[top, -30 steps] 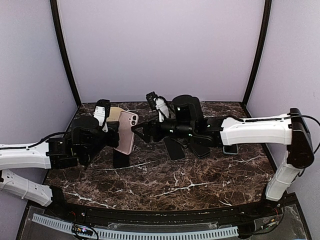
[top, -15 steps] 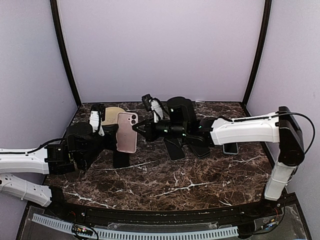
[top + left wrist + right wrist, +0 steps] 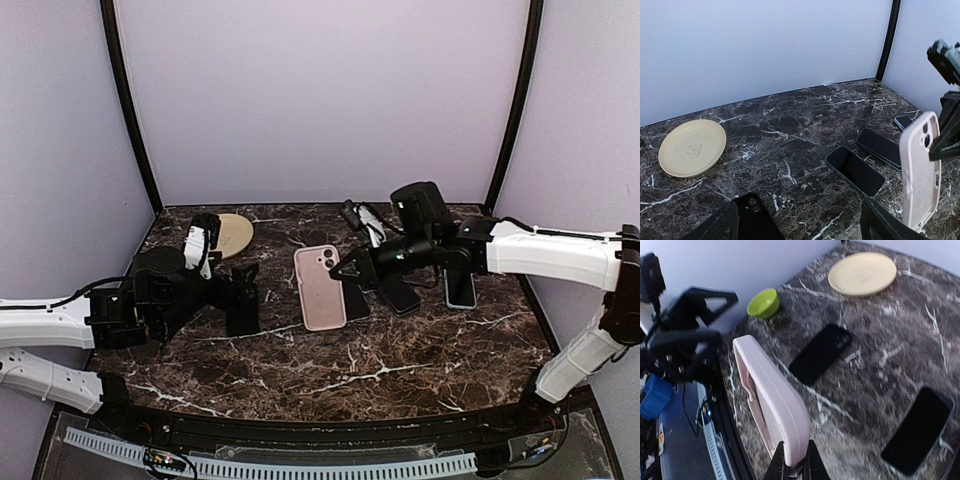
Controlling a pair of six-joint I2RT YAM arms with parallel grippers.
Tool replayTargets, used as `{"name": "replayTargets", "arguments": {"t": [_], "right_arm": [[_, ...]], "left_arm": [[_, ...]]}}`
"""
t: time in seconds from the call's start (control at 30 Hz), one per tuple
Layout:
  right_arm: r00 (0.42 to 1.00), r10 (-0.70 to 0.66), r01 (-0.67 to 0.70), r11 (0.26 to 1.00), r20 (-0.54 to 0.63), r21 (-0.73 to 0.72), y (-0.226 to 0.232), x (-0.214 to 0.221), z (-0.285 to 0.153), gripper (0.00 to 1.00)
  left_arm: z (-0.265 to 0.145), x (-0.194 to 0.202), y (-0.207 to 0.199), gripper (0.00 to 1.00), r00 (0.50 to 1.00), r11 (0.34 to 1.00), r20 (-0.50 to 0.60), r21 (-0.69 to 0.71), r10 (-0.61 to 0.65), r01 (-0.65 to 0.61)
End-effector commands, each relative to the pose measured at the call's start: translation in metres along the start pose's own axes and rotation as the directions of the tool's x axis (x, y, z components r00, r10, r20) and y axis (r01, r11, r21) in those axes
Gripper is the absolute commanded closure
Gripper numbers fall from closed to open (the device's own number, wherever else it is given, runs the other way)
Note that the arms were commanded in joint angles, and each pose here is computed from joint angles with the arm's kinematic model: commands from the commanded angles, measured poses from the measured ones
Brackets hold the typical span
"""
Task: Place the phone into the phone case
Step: Pass from the left arm to the right, then place the phone case at the corner of the board.
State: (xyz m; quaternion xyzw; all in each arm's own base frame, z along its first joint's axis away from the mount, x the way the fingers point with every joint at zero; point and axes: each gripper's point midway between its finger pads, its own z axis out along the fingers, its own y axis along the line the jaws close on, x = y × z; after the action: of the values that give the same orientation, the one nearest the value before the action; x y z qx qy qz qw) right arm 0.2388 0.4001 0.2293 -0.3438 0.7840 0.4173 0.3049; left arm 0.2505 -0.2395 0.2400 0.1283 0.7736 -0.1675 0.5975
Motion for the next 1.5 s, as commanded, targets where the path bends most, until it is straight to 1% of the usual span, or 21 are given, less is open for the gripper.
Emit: {"name": "replayTargets", "arguments": {"t": [0.0, 0.1, 0.2, 0.33, 0.47, 0.5, 0.53, 0.57, 0.6, 0.63, 0.73, 0.87, 0.9, 0.97, 1.0, 1.03, 1.1, 1.13, 1.3, 1.37, 1.47], "right_arm": [[0.94, 0.153, -0.149, 0.988, -0.307, 0.034, -0.017, 0.105, -0.026, 1.0], [0.898, 0.243, -0.251, 0.968, -0.368, 0.026, -0.02, 0.143, -0.036, 1.0], [0.85, 0.313, -0.31, 0.948, -0.425, 0.078, -0.031, 0.171, -0.043, 1.0], [0.806, 0.367, -0.331, 0.93, -0.465, 0.16, -0.051, 0.198, -0.051, 1.0], [0.768, 0.416, -0.335, 0.909, -0.486, 0.247, -0.074, 0.219, -0.054, 1.0], [0.759, 0.431, -0.337, 0.901, -0.487, 0.273, -0.08, 0.223, -0.055, 0.98], [0.752, 0.446, -0.334, 0.893, -0.485, 0.303, -0.087, 0.226, -0.055, 0.92], [0.749, 0.458, -0.326, 0.884, -0.479, 0.335, -0.094, 0.227, -0.057, 0.84], [0.747, 0.463, -0.311, 0.878, -0.478, 0.364, -0.1, 0.228, -0.058, 0.76], [0.749, 0.463, -0.29, 0.872, -0.475, 0.394, -0.106, 0.226, -0.059, 0.68], [0.766, 0.45, -0.225, 0.857, -0.46, 0.463, -0.12, 0.211, -0.064, 0.52], [0.848, 0.376, -0.132, 0.833, -0.373, 0.537, -0.135, 0.16, -0.072, 0.35], [0.871, 0.352, -0.103, 0.812, -0.343, 0.574, -0.142, 0.146, -0.077, 0.3], [0.911, 0.298, -0.029, 0.734, -0.285, 0.678, -0.162, 0.114, -0.09, 0.15], [0.921, 0.271, 0.011, 0.699, -0.279, 0.715, -0.171, 0.101, -0.095, 0.06], [0.932, 0.242, 0.042, 0.67, -0.271, 0.741, -0.179, 0.089, -0.097, 0.02], [0.945, 0.202, 0.082, 0.612, -0.256, 0.787, -0.196, 0.07, -0.099, 0.01], [0.949, 0.191, 0.091, 0.599, -0.253, 0.796, -0.203, 0.061, -0.095, 0.02], [0.945, 0.188, 0.085, 0.646, -0.266, 0.758, -0.232, 0.045, -0.065, 0.02], [0.94, 0.194, 0.088, 0.655, -0.28, 0.75, -0.247, 0.048, -0.055, 0.01], [0.925, 0.226, 0.064, 0.698, -0.304, 0.713, -0.259, 0.06, -0.037, 0.02]], "left_arm": [[0.001, -0.004, 0.009, 0.12, 0.992, 0.992, -0.059, -0.066, 0.108, -0.112], [0.009, -0.003, 0.008, 0.07, 0.982, 0.982, -0.1, -0.081, 0.16, -0.168], [0.019, -0.003, 0.006, 0.06, 0.972, 0.976, -0.128, -0.073, 0.196, -0.207], [0.039, 0.0, -0.006, 0.05, 0.954, 0.969, -0.181, -0.02, 0.237, -0.245], [0.055, -0.003, -0.01, 0.05, 0.949, 0.97, -0.205, 0.011, 0.238, -0.241], [0.059, -0.009, -0.007, 0.05, 0.953, 0.973, -0.202, 0.004, 0.227, -0.231], [0.063, -0.006, -0.008, 0.05, 0.95, 0.974, -0.216, 0.013, 0.225, -0.227], [0.066, -0.012, -0.005, 0.05, 0.954, 0.976, -0.21, 0.005, 0.214, -0.218], [0.069, -0.011, -0.005, 0.05, 0.952, 0.975, -0.218, 0.008, 0.217, -0.221], [0.072, -0.016, -0.003, 0.04, 0.954, 0.976, -0.211, 0.001, 0.214, -0.219], [0.079, -0.021, -0.001, 0.04, 0.952, 0.97, -0.194, 0.0, 0.237, -0.242], [0.086, -0.025, 0.005, 0.03, 0.95, 0.966, -0.183, -0.014, 0.253, -0.26], [0.088, -0.026, 0.01, 0.03, 0.95, 0.965, -0.186, -0.025, 0.25, -0.259], [0.089, -0.023, 0.015, 0.02, 0.951, 0.967, -0.193, -0.035, 0.24, -0.251], [0.089, -0.021, 0.015, 0.02, 0.955, 0.971, -0.19, -0.026, 0.227, -0.236], [0.088, -0.024, 0.019, 0.02, 0.961, 0.975, -0.179, -0.028, 0.211, -0.22], [0.086, -0.019, 0.02, 0.01, 0.96, 0.977, -0.183, -0.006, 0.21, -0.215], [0.085, -0.017, 0.021, 0.01, 0.959, 0.976, -0.184, -0.002, 0.213, -0.217], [0.077, -0.031, 0.017, 0.01, 0.965, 0.976, -0.149, 0.028, 0.216, -0.214], [0.074, -0.033, 0.017, 0.01, 0.967, 0.977, -0.139, 0.03, 0.213, -0.211], [0.074, -0.034, 0.017, 0.01, 0.967, 0.976, -0.133, 0.032, 0.216, -0.214]]}}
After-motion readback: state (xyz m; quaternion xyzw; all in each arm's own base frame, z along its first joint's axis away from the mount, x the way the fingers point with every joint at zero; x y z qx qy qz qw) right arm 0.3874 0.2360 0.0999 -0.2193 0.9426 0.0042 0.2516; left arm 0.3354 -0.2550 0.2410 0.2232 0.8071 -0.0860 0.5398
